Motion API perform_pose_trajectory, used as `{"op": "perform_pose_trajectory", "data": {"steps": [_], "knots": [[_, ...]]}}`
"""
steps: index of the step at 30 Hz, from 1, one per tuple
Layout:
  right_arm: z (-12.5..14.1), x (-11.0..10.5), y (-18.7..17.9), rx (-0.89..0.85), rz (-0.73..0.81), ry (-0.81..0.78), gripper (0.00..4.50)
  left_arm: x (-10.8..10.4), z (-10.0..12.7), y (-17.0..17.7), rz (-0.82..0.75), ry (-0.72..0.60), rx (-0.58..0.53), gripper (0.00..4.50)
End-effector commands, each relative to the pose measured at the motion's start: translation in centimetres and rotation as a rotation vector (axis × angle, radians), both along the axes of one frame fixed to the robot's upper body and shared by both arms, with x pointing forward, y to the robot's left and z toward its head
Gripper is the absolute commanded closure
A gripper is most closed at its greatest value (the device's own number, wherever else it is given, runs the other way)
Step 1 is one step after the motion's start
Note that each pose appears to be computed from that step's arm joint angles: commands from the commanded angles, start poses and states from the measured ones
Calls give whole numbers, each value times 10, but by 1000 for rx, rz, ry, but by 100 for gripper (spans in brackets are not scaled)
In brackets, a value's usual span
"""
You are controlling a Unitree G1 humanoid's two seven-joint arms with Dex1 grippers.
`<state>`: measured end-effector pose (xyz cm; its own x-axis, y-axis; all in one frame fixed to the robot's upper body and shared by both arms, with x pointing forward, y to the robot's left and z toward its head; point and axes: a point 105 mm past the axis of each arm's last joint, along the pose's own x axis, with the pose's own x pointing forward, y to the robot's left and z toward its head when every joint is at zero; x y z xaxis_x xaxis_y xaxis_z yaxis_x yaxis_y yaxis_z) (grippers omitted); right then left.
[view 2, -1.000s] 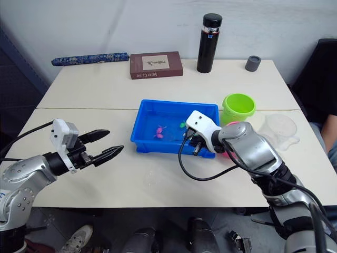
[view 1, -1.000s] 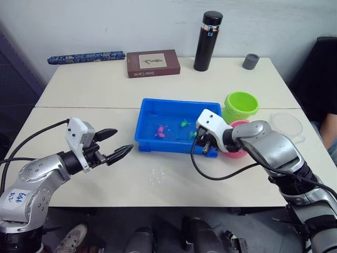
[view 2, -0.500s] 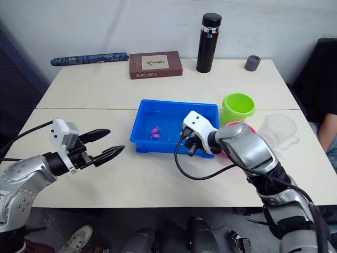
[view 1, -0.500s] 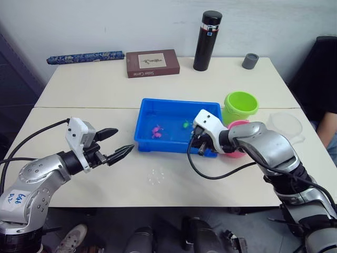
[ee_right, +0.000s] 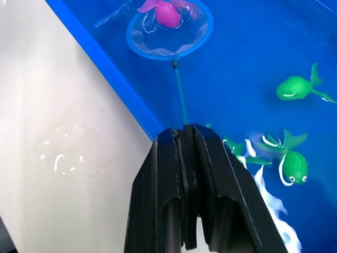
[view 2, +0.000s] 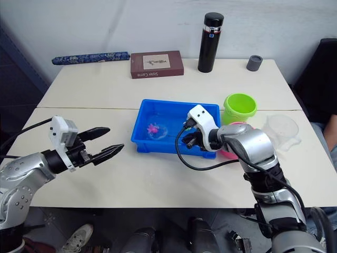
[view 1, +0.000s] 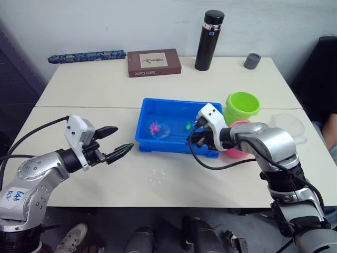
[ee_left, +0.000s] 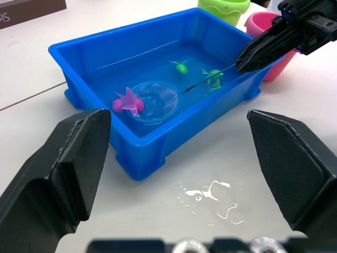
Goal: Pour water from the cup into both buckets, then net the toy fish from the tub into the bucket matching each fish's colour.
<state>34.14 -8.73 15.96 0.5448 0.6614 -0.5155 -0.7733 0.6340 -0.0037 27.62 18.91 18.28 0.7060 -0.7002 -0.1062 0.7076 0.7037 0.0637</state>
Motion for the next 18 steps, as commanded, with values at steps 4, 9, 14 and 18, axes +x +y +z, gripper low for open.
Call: {"op": "perform_pose_trajectory", "data": {"steps": [4,9,14,18], "knots": [[26,2,-21,24,-23,-84,450,3,18,-5,-73,-67,36,4],[42,-4,-43,7,-17,-135,450,10,24,-6,-138,-80,81,4],[65,-14,-66,1,-15,-201,450,17,29,-10,-182,-103,95,4],[83,-25,-92,-43,-47,-251,450,25,31,-15,-219,-115,102,4]]}}
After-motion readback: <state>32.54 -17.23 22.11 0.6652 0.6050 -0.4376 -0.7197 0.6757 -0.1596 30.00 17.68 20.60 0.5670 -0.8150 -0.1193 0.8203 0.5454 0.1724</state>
